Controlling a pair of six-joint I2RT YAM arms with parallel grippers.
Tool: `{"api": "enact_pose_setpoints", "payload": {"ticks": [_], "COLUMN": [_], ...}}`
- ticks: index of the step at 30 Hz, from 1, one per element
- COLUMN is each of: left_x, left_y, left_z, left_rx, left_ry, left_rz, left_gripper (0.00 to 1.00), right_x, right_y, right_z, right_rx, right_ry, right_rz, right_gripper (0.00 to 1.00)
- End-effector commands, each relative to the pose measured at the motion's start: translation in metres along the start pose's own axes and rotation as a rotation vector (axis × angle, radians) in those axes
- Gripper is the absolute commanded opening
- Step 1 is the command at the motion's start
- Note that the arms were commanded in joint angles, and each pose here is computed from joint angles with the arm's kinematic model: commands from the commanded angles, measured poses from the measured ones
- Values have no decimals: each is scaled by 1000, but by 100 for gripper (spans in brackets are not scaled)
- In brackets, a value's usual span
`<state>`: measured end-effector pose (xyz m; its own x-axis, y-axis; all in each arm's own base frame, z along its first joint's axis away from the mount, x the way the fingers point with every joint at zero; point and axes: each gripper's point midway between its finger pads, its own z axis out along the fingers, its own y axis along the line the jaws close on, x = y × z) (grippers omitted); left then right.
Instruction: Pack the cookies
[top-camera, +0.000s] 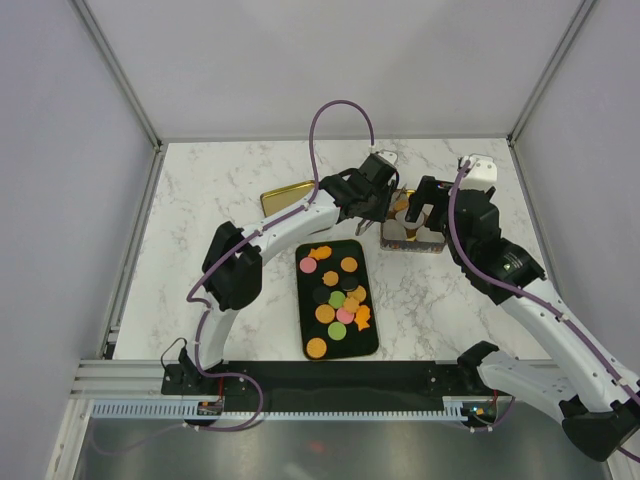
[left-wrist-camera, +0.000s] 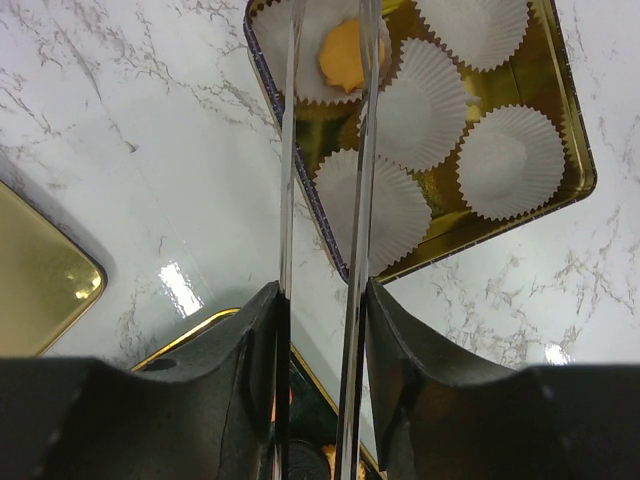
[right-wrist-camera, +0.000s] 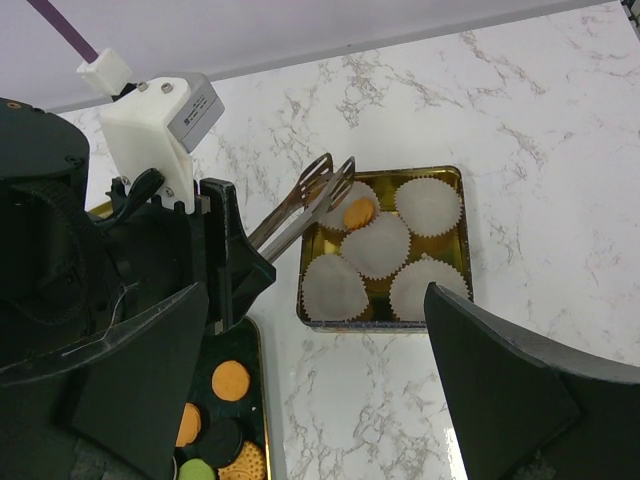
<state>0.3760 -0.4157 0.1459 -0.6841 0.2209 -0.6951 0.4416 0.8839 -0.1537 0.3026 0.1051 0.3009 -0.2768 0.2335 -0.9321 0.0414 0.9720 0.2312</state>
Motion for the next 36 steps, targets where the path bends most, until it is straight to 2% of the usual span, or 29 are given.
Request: {"api": "enact_pose_setpoints", "payload": {"ticks": [1,10,15,17,18,23,24,25,27,29,36], "left_x": [-20,-31,-43,-31,-35,6,24,21,43,48,115], "left_y": [-7,-8,-8,-2,1,21,29,31,41,45,58], "left_z": [-7,-29,-67,-72,-87,-108,-107,-126,-133,-154,-177], "left_rx": [29,45,77,62,68,39,24,37,25,44,91], "left_ry": [-63,-97,-141,-123,-147,-103,-73,-107,-83,-102,22], "left_rz": [32,32,11,-4,-15,-56,-65,-76,-85,-94,-85], "left_gripper": [45,45,45,45,45,44,44,44,44,44,44], "right_x": [-6,-4,-4,-4,-3,6,7,8,12,18,45], "right_y": [3,5,4,4,4,9,9,10,11,12,19], "right_z": [0,2,2,3,3,7,8,9,11,16,31], "right_rx": [-14,-22,-14,-12,-12,-33,-35,-38,-41,-44,-62], "right_ry": [-8,-2,-4,-5,-3,19,23,24,29,42,107], "right_rz": [-7,-10,-9,-10,-9,-8,-11,-10,-10,-15,-30], "right_gripper": [98,98,98,98,98,98,98,98,98,98,98]}}
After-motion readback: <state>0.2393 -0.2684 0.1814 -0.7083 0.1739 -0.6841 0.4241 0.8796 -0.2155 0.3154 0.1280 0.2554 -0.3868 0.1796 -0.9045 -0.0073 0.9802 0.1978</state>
